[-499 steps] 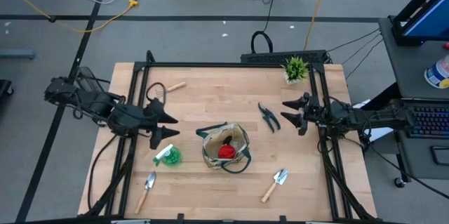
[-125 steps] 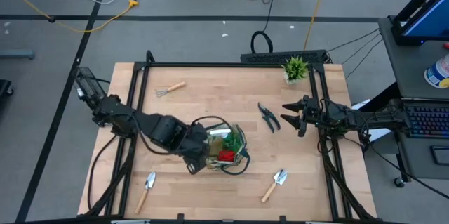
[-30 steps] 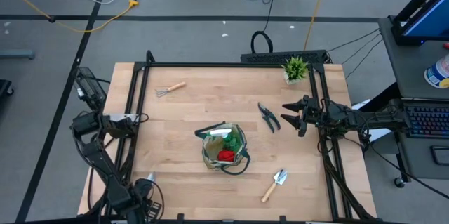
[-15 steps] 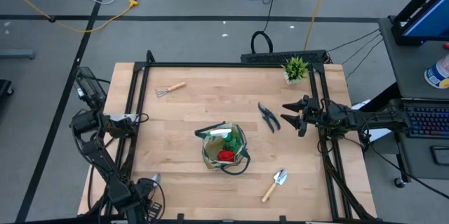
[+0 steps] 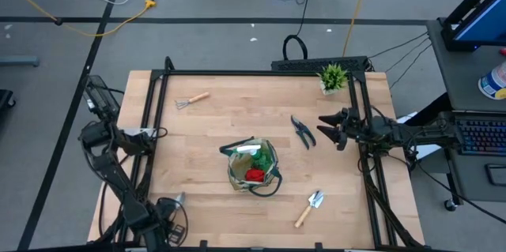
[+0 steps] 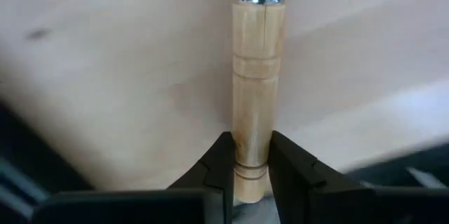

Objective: Pick & Place Garden tools in Gardening bag
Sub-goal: Put the left brown trowel into the gardening bag

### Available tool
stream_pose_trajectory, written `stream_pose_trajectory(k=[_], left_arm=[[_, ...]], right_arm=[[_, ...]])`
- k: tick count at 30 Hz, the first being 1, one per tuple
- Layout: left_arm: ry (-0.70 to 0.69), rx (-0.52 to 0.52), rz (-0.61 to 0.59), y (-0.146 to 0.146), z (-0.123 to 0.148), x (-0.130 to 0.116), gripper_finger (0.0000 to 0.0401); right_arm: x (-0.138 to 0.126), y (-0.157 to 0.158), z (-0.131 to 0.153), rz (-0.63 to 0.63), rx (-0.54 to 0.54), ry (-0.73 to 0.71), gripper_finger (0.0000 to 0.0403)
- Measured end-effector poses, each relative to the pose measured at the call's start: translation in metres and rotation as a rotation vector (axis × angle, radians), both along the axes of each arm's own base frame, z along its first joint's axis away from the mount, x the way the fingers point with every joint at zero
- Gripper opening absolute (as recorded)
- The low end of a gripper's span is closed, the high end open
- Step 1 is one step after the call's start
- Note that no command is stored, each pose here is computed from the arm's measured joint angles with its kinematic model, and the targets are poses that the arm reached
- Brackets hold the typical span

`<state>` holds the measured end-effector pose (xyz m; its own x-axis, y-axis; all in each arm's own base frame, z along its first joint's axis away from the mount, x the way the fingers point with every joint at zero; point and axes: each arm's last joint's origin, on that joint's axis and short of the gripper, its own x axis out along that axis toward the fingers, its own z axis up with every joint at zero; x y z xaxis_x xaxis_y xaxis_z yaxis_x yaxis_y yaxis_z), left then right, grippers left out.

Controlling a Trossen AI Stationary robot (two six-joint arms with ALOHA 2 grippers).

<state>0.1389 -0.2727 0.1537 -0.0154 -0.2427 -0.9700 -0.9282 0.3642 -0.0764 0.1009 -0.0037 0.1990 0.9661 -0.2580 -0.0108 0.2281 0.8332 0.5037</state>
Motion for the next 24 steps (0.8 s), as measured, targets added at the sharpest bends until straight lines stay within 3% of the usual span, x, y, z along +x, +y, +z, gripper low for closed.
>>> stream_pose_trajectory(k=[13, 24], left_arm=[[-0.393, -0.081, 0.005, 0.052, 0.082, 0.027, 0.0064], [-0.693, -0.069, 0.080, 0.116, 0.134, 0.053, 0.0064]], right_arm=[[-0.001, 0.000, 0.025, -0.022, -0.176, -0.211, 0.0249], [0.017, 0.001, 0.026, -0.040, -0.327, -0.172, 0.0249]])
